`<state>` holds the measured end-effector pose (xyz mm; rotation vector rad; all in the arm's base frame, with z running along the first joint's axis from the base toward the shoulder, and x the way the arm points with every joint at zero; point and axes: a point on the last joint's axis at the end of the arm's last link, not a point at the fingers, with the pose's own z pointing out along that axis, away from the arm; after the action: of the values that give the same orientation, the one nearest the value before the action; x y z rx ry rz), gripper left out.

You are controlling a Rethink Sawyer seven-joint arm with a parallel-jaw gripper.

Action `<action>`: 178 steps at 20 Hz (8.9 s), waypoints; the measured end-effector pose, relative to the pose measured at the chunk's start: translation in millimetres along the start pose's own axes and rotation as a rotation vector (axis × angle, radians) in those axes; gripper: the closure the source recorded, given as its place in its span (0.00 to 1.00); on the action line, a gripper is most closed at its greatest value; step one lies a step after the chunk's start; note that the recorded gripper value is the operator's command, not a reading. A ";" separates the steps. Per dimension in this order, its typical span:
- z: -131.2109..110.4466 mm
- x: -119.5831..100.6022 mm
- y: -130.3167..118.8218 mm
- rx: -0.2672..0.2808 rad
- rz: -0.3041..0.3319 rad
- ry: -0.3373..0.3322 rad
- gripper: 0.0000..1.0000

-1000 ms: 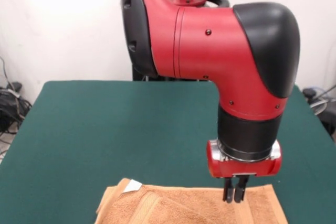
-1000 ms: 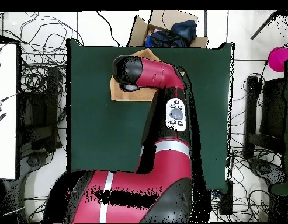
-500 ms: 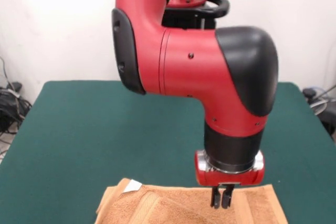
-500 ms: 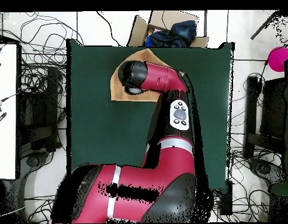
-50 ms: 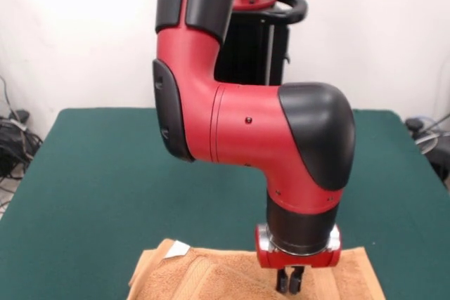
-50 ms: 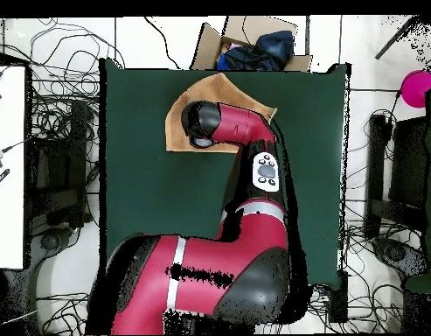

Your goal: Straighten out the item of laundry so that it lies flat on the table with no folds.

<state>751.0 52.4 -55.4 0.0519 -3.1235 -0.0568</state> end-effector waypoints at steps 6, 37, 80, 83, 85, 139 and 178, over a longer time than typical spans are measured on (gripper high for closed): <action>0.4 -6.6 0.7 0.005 -0.009 0.021 1.00; -7.3 3.0 4.8 0.024 -0.012 0.133 1.00; -59.9 9.8 -28.2 0.005 0.097 -0.152 1.00; -56.6 13.3 -26.3 -0.001 0.095 -0.130 1.00; -53.3 17.5 -24.8 -0.008 0.095 -0.104 1.00; 3.1 34.1 -8.1 -0.196 0.129 0.056 1.00; 27.5 92.4 6.3 -0.356 0.102 0.537 1.00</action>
<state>658.0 56.5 -81.1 -0.0836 -2.5325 -0.5038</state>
